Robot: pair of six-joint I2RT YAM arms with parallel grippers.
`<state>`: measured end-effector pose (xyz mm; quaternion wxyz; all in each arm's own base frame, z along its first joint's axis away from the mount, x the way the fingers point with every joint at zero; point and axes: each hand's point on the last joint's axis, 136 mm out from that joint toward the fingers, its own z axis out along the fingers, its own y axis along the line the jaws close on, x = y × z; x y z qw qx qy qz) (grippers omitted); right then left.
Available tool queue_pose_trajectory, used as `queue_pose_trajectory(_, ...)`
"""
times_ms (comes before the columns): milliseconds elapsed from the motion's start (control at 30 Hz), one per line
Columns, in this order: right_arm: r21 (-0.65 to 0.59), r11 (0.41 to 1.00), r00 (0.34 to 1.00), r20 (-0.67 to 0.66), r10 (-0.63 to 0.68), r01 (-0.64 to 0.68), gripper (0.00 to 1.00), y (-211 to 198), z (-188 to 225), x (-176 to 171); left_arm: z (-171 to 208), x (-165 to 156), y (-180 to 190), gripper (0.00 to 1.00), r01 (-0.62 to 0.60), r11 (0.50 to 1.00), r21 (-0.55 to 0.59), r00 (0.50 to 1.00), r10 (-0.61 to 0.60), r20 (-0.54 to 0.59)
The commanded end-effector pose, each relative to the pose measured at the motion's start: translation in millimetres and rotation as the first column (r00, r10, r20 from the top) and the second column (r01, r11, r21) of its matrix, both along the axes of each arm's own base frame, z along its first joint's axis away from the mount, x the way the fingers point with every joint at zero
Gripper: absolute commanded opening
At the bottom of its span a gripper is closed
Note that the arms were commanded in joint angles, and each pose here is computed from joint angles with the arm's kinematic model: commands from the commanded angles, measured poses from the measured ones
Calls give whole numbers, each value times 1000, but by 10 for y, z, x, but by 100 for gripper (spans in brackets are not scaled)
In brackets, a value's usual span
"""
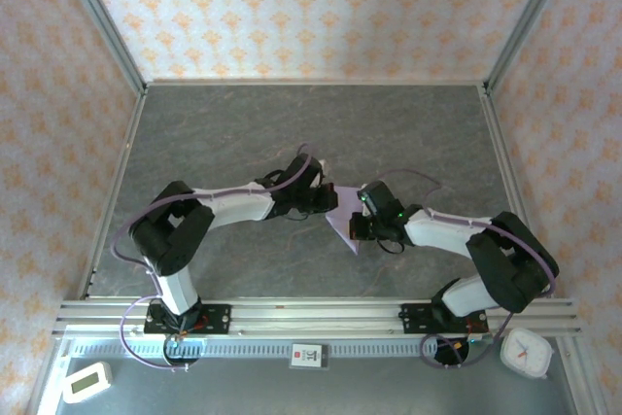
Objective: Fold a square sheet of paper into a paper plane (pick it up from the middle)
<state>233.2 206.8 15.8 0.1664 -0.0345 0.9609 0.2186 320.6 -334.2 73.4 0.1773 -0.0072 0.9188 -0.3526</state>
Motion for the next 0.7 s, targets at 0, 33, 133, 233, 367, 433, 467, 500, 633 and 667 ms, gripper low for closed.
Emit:
queue_pose_trajectory(0,-160,987,988,-153,-6,-19,0,-346,-389,-379,-11,228,-55,0,-5,1000,25,1000,5,20)
queue_pose_trajectory(33,-161,987,988,-155,-7,-18,0,-348,-399,-382,-28,255,-94,0,9,1000,30,1000,-9,17)
queue_pose_trajectory(133,-161,987,988,-155,-7,-19,0,-348,-405,-382,-199,295,-166,0,40,998,54,999,-39,-11)
queue_pose_trajectory(233,-162,987,988,-153,-3,-22,0,-347,-404,-380,-321,272,-173,0,56,997,61,998,-54,-33)
queue_pose_trajectory(367,-161,987,989,-151,0,-24,0,-336,-396,-365,-463,198,-136,0,74,994,80,996,-70,-55)
queue_pose_trajectory(433,-159,987,989,-149,-1,-23,0,-328,-389,-355,-536,154,-107,0,81,993,90,995,-75,-68)
queue_pose_trajectory(467,-159,987,989,-149,0,-24,0,-325,-389,-352,-567,136,-87,0,82,992,96,995,-75,-72)
queue_pose_trajectory(500,-159,987,989,-147,0,-24,0,-320,-385,-343,-601,116,-69,0,83,991,103,994,-76,-77)
queue_pose_trajectory(633,-155,988,990,-138,4,-26,0,-287,-340,-294,-754,42,21,0,90,986,143,992,-76,-101)
queue_pose_trajectory(667,-155,988,991,-134,6,-27,0,-278,-326,-278,-778,32,44,0,87,985,150,992,-72,-104)
